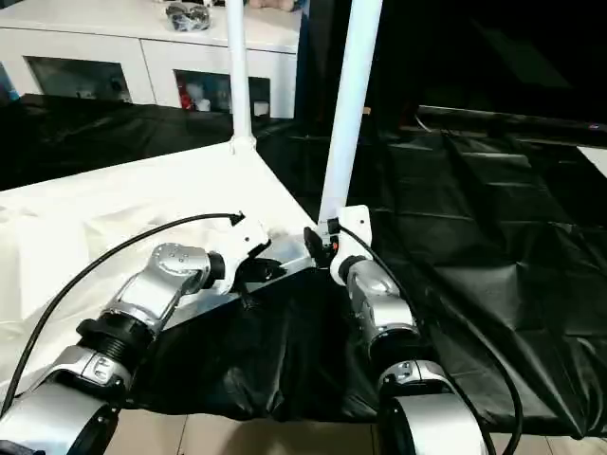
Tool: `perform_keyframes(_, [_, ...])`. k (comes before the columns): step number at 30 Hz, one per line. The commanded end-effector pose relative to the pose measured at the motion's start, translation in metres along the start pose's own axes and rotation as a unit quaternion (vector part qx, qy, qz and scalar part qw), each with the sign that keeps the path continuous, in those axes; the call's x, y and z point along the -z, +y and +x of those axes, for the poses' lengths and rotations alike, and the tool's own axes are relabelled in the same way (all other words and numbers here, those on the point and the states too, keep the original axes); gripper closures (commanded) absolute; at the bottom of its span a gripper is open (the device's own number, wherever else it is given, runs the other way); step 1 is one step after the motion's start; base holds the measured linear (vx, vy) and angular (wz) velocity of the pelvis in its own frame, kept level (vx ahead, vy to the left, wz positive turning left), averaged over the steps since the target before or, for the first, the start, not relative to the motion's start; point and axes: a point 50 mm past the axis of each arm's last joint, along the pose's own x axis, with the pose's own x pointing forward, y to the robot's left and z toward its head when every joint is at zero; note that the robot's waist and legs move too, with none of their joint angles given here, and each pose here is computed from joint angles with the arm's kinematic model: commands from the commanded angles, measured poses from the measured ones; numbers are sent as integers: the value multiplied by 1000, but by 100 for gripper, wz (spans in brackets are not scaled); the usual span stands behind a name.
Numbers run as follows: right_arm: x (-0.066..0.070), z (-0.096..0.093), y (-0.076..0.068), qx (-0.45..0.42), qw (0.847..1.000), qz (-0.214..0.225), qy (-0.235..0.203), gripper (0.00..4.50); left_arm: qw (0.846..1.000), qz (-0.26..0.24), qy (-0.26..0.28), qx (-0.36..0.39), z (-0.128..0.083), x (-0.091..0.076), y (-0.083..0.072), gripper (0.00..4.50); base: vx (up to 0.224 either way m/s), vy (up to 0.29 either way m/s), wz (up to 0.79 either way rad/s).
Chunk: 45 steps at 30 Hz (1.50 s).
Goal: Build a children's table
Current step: Rotate leg to tighten
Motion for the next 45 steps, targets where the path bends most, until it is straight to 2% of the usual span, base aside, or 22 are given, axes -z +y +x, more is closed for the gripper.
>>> perform_keyframes(1, [13,6,40,-98,995,-14,30,101,999,11,-25,47,18,-8,-23,450,0,0,0])
perform_keyframes(7, [7,-6,14,-149,987,-66,15,51,996,13,-43,77,-1,0,-17,450,0,0,0])
perform_keyframes(9, [6,-8,11,-158,985,-68,13,51,995,14,-45,84,-4,2,-16,450,0,0,0])
perform_keyframes(11, [4,-14,1,-188,977,-101,16,51,993,22,-56,106,-15,4,-14,450,0,0,0])
perform_keyframes(15, [3,-22,-6,-236,966,-102,19,51,989,31,-54,131,-27,8,-11,450,0,0,0])
perform_keyframes(16, [1,-26,-7,-262,960,-96,18,76,989,34,-48,137,-33,11,-9,450,0,0,0])
perform_keyframes(23, [1,-38,-9,-342,936,-79,24,128,988,42,-33,146,-47,16,-1,450,0,0,0])
perform_keyframes(24, [2,-39,-8,-351,932,-79,29,149,987,44,-31,149,-49,17,0,450,0,0,0])
perform_keyframes(28, [6,-43,-7,-378,921,-82,43,169,986,48,-24,157,-56,21,2,450,0,0,0])
perform_keyframes(32, [8,-45,-4,-389,917,-74,47,183,986,47,-20,160,-59,24,3,450,0,0,0])
perform_keyframes(35, [11,-45,0,-387,919,-62,47,187,986,40,-21,158,-58,25,2,450,0,0,0])
perform_keyframes(38, [17,-41,3,-356,932,-43,48,187,988,28,-23,151,-53,26,0,450,0,0,0])
perform_keyframes(39, [17,-41,3,-356,932,-43,48,187,988,28,-23,151,-53,26,0,450,0,0,0])
perform_keyframes(41, [21,-35,5,-301,952,-32,48,187,990,18,-19,138,-47,25,-2,450,0,0,0])
perform_keyframes(45, [29,-22,17,-206,977,-7,45,188,995,-1,-5,104,-24,19,-7,450,0,0,0])
